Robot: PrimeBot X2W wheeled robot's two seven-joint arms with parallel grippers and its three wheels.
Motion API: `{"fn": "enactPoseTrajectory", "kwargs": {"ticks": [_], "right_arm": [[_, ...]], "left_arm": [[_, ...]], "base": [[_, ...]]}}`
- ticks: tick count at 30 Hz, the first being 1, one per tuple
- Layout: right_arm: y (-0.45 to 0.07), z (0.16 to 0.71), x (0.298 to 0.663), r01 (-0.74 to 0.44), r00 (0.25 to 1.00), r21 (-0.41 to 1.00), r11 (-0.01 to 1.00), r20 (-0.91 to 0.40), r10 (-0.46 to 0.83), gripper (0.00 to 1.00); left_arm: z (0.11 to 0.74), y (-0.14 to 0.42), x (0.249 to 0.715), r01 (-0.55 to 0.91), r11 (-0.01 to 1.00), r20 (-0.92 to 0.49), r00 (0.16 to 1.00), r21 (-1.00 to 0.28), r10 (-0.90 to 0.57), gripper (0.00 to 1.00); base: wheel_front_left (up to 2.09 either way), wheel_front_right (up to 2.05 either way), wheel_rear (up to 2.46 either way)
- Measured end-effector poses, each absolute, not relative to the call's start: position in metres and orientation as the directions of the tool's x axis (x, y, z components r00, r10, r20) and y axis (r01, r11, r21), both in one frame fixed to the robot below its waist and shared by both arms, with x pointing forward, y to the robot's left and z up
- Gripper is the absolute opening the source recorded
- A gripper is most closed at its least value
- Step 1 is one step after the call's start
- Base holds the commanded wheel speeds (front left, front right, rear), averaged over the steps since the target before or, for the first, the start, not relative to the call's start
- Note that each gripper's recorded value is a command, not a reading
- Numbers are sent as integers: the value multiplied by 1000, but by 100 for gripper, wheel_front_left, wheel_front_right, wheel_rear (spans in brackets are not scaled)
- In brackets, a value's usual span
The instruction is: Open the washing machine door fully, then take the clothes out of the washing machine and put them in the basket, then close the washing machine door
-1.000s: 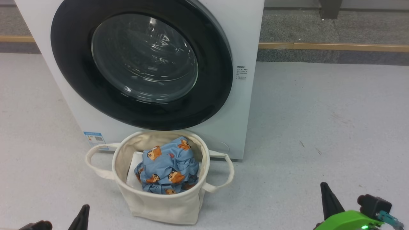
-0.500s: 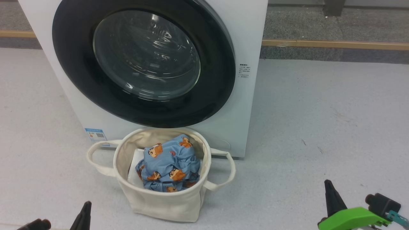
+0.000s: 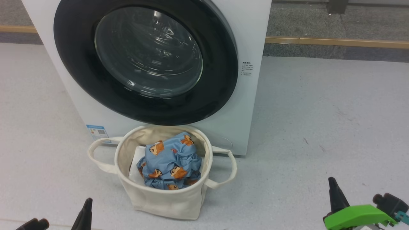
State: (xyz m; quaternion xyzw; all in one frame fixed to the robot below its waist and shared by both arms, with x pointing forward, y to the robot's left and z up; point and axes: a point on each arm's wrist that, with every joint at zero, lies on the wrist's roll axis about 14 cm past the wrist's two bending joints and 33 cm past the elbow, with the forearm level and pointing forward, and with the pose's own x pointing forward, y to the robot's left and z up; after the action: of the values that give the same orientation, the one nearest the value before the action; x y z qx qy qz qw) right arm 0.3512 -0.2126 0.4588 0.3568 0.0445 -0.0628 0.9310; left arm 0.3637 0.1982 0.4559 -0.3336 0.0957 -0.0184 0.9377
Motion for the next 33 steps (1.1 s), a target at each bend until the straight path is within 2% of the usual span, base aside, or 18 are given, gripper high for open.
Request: {"fn": "enactPoseTrajectory", "kwargs": {"ticks": [33], "right_arm": [[-212,464,361,158,987,868,470,-139,-75,0]], "left_arm": [[460,193,368,-109,507,-164,984,-855,-65,0]], "base": [[0,0,0]]}}
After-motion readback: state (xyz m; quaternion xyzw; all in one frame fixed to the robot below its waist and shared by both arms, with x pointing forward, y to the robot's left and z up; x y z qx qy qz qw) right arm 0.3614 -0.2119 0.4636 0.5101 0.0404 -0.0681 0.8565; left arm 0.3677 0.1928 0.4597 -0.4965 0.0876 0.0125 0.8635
